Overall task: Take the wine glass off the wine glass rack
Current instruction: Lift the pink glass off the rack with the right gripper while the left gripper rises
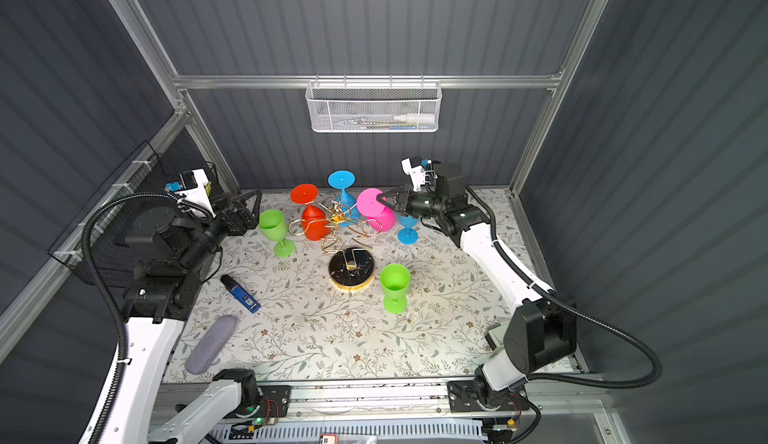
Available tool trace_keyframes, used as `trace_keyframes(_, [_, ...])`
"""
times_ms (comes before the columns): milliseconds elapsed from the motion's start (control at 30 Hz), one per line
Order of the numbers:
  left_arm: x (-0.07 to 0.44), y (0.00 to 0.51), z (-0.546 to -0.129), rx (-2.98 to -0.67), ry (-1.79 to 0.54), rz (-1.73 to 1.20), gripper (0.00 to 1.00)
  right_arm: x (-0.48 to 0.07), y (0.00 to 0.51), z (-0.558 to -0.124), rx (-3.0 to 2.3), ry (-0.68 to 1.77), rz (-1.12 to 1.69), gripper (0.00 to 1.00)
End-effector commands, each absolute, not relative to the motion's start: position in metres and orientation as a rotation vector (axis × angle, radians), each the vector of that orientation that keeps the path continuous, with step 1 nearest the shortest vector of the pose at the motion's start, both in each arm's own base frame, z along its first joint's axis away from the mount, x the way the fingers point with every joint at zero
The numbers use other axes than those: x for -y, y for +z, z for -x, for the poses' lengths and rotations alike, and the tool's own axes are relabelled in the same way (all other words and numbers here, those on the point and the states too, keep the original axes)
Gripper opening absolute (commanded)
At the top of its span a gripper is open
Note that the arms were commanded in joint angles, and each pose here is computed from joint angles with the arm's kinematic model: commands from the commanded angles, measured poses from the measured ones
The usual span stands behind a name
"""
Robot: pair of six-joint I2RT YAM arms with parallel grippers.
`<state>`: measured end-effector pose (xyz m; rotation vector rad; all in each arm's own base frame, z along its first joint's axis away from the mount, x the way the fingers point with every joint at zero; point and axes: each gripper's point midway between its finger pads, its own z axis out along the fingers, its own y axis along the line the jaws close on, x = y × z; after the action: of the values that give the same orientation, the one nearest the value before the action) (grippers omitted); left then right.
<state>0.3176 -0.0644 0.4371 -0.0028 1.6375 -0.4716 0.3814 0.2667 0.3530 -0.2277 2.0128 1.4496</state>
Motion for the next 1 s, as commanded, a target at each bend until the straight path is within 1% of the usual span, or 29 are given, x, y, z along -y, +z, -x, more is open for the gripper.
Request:
trace_keyframes(0, [0.062,0.436,-0.323,-1.63,-0.49,0.036,0.89,-0.254,0.36,-0.381,-1.983,1.405,0.212,0.0])
trace_keyframes(167, [0.072,0.438,-0.328,-1.617,-0.576,0.036,0.89,-0.235,0.372,-0.372,-1.955,1.366,0.19,0.0])
trace_keyframes(333, [0.09,0.44,-0.334,-1.608,-0.723,0.005,0.85,-0.213,0.386,-0.359,-1.922,1.314,0.176,0.0])
trace_keyframes(467, [0.114,0.449,-0.329,-1.579,-0.883,-0.094,0.83,-0.192,0.417,-0.343,-1.84,1.26,0.186,0.0])
trace_keyframes(567, [0.131,0.463,-0.317,-1.513,-1.018,-0.186,0.81,-0.185,0.447,-0.326,-1.743,1.246,0.238,0.0])
trace_keyframes(700, [0.151,0.474,-0.306,-1.435,-1.215,-0.304,0.8,-0.19,0.492,-0.301,-1.584,1.316,0.344,0.0])
trace_keyframes(967, [0.185,0.468,-0.298,-1.391,-1.425,-0.446,0.77,-0.2,0.561,-0.265,-1.332,1.533,0.505,0.0])
